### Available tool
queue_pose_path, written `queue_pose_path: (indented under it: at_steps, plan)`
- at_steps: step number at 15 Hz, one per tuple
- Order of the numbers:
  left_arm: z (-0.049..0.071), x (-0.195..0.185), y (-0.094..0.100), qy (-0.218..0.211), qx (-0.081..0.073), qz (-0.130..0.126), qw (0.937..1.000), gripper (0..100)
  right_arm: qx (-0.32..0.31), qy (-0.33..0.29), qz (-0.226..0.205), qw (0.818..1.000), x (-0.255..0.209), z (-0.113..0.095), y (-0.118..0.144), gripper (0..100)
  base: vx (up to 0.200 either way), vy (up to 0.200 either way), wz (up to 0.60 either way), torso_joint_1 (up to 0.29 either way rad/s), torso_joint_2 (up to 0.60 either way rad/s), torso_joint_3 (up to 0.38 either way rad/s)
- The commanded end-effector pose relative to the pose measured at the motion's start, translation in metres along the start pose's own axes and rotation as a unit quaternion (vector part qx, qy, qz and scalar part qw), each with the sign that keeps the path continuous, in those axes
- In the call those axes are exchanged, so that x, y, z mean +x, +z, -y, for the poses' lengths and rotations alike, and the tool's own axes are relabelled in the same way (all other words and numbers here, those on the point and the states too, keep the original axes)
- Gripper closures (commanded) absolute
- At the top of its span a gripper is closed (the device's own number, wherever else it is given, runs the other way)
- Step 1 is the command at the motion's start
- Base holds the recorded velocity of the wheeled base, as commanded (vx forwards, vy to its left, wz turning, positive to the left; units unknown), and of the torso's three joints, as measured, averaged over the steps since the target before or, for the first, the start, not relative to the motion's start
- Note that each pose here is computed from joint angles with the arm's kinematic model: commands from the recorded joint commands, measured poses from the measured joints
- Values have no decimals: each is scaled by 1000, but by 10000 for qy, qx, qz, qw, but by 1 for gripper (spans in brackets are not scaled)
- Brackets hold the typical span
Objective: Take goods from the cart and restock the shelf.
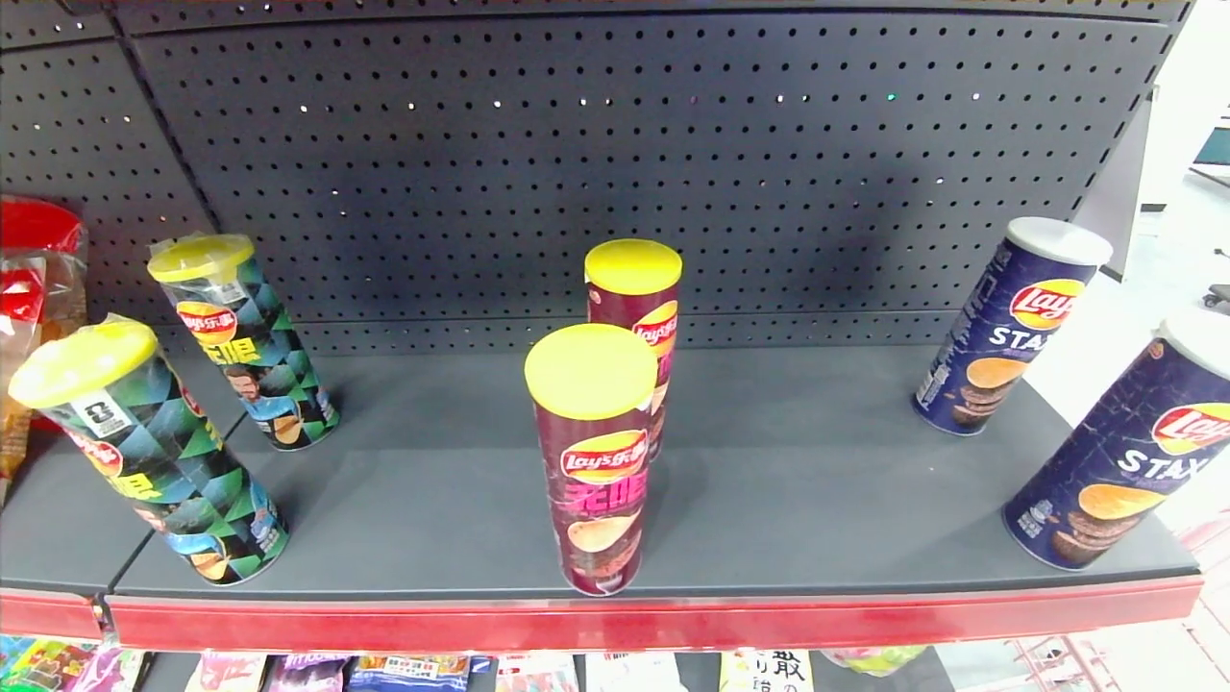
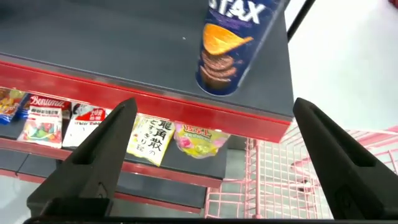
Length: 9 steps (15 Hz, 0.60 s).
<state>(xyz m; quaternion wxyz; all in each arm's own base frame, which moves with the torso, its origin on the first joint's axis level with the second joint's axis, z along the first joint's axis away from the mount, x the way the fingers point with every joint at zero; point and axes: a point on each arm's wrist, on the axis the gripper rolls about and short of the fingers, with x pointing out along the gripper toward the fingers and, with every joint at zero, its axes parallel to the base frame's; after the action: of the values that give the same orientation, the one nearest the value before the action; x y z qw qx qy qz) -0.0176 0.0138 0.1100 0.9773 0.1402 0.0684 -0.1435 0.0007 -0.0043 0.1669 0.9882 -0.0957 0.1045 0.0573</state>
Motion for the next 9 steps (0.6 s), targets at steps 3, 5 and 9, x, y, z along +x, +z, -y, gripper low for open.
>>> queue_pose_path:
  at_steps: [3, 5, 9]
  plan:
    - [1, 5, 2, -455, 187, -107, 9987, 0, 42, 25, -45, 10000, 0, -2, -10, 0, 0, 0, 0, 0, 0, 0]
    - [3, 14, 10, -1017, 351, -294, 9938, 0, 124, 9, 143, 9998, -4, -4, -31, 0, 0, 0, 0, 0, 0, 0]
    - [8, 57, 54, -1751, 328, -700, 9815, 0, 181, 298, 909, 9953, -18, -8, -73, 0, 0, 0, 0, 0, 0, 0]
